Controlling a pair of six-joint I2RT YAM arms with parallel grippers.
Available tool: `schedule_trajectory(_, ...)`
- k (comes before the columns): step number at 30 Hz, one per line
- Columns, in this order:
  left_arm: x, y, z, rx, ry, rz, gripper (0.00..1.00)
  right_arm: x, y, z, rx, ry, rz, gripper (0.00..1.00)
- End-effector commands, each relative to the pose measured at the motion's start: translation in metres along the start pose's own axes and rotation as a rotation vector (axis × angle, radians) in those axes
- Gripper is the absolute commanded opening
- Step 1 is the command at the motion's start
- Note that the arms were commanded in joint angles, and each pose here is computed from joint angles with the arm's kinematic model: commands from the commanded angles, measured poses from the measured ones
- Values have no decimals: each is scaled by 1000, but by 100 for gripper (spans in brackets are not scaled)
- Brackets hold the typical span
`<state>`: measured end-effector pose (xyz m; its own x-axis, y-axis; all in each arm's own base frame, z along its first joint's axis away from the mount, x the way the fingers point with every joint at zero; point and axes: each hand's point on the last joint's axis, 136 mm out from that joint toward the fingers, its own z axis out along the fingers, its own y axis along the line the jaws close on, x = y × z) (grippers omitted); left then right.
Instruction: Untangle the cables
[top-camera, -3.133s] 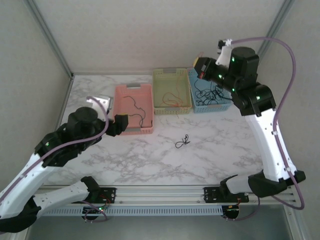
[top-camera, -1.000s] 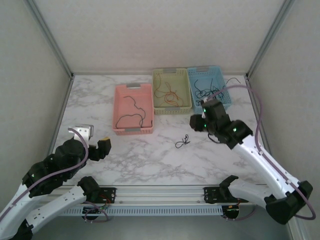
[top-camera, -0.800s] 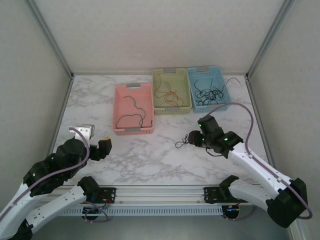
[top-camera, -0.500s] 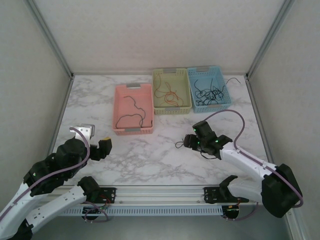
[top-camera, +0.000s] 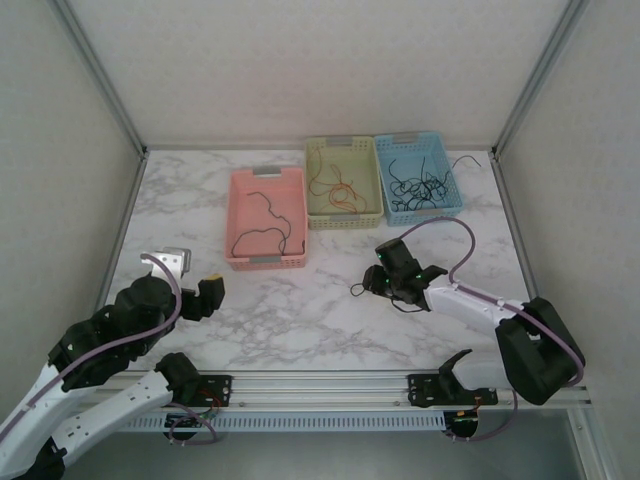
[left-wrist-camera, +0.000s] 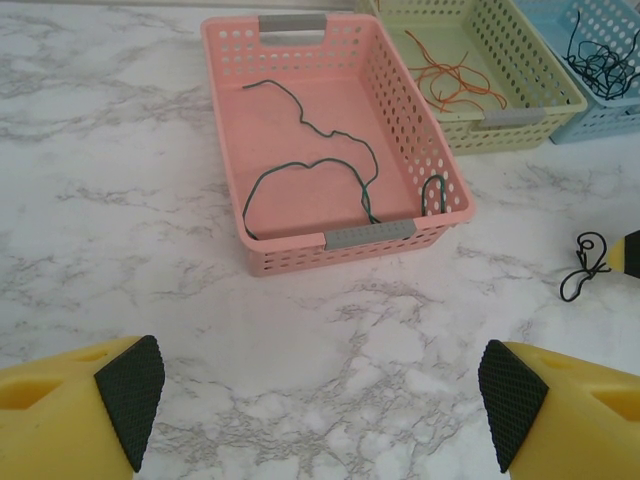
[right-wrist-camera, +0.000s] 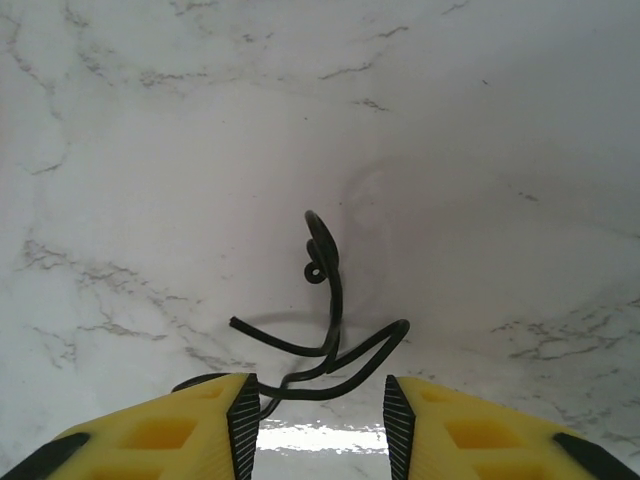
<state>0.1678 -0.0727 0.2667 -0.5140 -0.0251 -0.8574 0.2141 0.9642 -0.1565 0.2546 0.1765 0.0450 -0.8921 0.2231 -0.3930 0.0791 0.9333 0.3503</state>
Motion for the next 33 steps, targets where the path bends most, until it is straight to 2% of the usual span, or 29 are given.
schedule_trajectory(1, 2, -1, 4, -4, 8, -12, 85, -15, 2, 5, 22, -53, -13, 38)
schedule_trajectory(13, 3, -1, 6, -11, 15, -9, 85, -21, 8, 23, 32, -37, -54, 19)
schedule_trajectory(18, 2, -1, 6, -10, 14, -10, 85, -20, 8, 28, 48, -14, -54, 2)
schedule_trajectory(22, 3, -1, 7, -9, 16, -10, 85, -23, 11, 20, 26, -31, -64, 0)
schedule_trajectory(28, 3, -1, 7, -9, 19, -10, 86, -35, 21, -14, -16, -85, -95, 0)
schedule_trajectory(33, 3, -1, 9, -23, 32, -13, 86, -66, 28, -70, -29, -196, -123, 0)
